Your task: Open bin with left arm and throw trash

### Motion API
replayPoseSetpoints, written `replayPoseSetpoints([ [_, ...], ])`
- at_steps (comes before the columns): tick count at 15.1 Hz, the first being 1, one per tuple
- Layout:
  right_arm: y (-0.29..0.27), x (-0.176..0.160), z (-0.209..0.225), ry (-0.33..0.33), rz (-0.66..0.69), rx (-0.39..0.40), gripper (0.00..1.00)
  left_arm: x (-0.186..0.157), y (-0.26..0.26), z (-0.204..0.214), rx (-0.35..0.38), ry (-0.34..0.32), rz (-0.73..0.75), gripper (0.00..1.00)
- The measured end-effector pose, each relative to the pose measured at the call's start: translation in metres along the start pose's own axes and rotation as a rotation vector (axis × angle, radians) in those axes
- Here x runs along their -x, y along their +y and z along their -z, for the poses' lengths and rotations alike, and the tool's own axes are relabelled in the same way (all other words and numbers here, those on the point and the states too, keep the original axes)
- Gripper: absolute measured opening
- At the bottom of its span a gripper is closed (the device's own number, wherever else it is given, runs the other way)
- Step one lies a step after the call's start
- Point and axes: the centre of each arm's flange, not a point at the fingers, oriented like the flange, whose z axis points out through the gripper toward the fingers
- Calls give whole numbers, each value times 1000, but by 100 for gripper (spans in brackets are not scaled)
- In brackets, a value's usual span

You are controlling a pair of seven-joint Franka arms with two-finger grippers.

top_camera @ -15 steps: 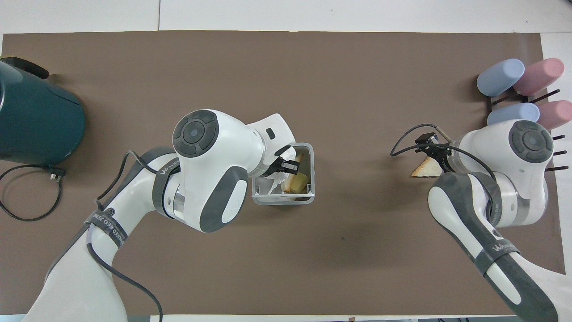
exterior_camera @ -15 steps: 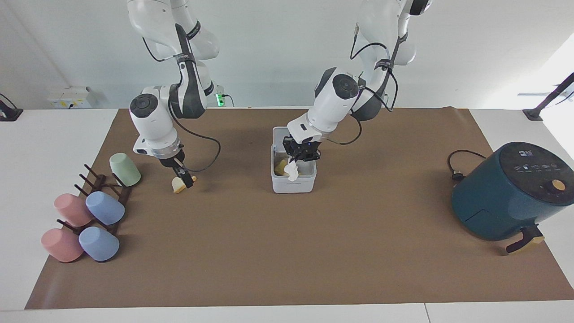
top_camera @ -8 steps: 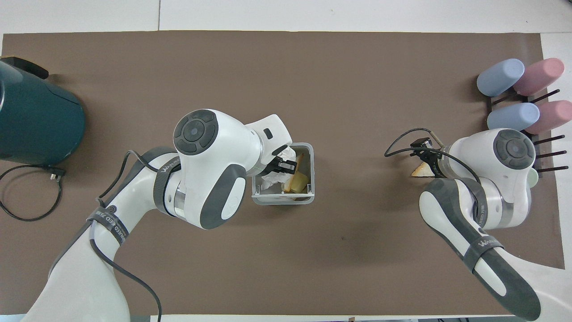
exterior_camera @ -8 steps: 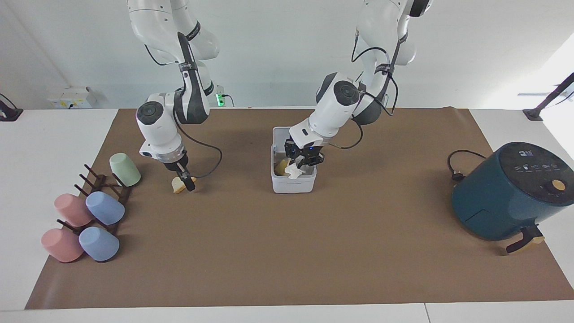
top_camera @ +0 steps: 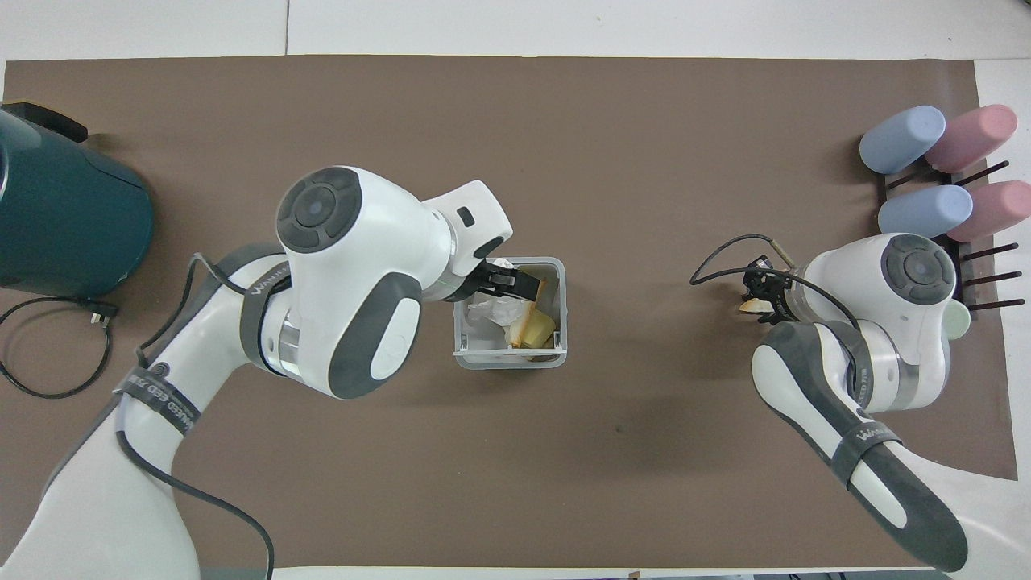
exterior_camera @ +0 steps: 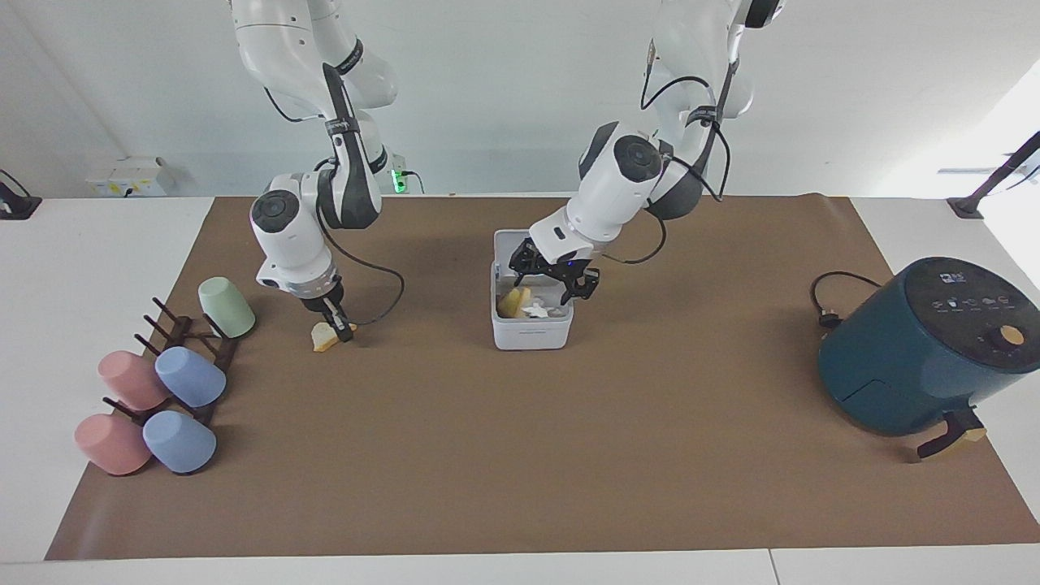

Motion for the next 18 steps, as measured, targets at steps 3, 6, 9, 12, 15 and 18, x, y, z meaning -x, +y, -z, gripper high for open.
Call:
replayPoseSetpoints([
  [3,-4,0,5,5,4,-9,21,-18,-36,68,-4,16,56,100],
  [6,-20,7,38,0,30,1,19,-19,-103,130,-95,46,124,100],
  [9,-62,44,98,-1,74,-22,19,-3,-181,184,-200,59,199,100],
  [12,-114,109,147,18,25,-118,19,17,-209,213,-272,28,224,100],
  [15,-154,171,170,-32,-30,-238,19,38,-201,237,-310,-11,224,100],
  [18,-173,218,168,-100,-66,-298,19,63,-206,272,-326,-9,230,100],
])
